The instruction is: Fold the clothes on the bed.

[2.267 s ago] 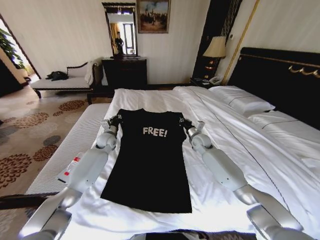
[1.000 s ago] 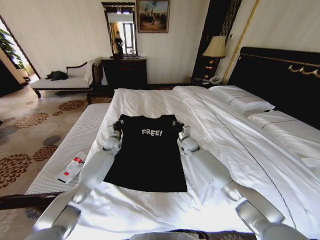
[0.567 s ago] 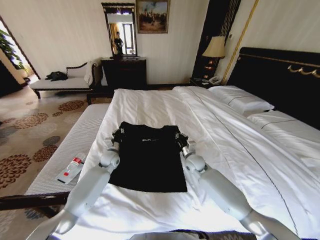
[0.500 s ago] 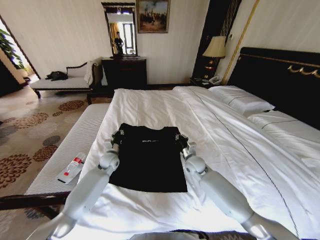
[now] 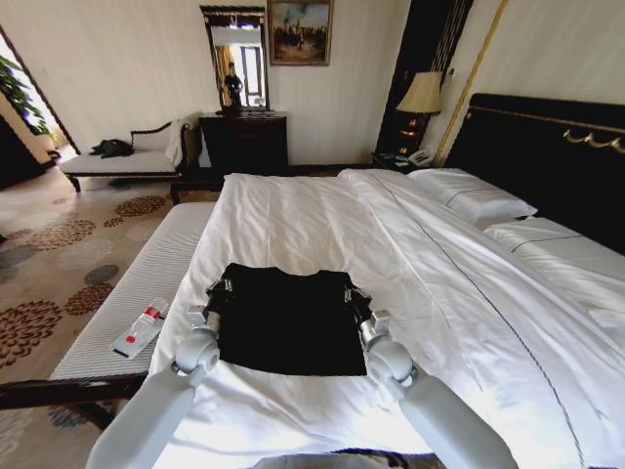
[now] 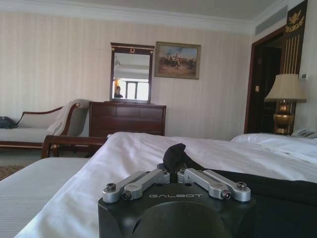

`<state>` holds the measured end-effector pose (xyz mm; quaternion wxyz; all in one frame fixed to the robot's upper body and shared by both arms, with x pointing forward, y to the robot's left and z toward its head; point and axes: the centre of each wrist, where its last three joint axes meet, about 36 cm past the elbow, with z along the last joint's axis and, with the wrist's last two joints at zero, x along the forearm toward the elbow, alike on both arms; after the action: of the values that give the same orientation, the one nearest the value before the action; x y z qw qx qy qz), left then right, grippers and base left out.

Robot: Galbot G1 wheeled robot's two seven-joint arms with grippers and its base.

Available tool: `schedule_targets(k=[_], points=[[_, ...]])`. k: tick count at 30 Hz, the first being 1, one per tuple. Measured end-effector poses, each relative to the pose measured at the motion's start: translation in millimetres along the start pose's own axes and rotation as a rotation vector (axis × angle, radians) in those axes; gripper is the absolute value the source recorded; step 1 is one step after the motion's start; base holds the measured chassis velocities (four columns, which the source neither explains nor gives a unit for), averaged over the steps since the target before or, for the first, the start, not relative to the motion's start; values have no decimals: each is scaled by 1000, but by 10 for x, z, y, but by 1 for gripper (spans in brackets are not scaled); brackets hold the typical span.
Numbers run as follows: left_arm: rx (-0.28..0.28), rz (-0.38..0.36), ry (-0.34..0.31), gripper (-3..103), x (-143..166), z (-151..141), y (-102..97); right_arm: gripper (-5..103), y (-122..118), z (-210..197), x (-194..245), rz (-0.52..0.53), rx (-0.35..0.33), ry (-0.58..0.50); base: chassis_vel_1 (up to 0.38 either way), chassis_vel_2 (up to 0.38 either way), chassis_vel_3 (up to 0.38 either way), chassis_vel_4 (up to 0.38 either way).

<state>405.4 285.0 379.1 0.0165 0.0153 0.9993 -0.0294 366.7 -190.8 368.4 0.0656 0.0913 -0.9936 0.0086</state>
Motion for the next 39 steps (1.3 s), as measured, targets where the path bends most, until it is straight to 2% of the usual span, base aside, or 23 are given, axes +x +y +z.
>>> schedule_targets(k=[5,11,22,39], points=[[-12,-11,23,2,221,123,13,2,109,140,151,-1,-8,22,0,0,0,0],[-24,10,65,2,495,291,-26,2,117,203,340,1,-2,43,0,0,0,0],[-34,32,103,2,795,385,-81,2,162,337,669,1,8,65,0,0,0,0],[-62,39,128,2,1011,446,8,2,342,504,907,-4,1,91,0,0,0,0]])
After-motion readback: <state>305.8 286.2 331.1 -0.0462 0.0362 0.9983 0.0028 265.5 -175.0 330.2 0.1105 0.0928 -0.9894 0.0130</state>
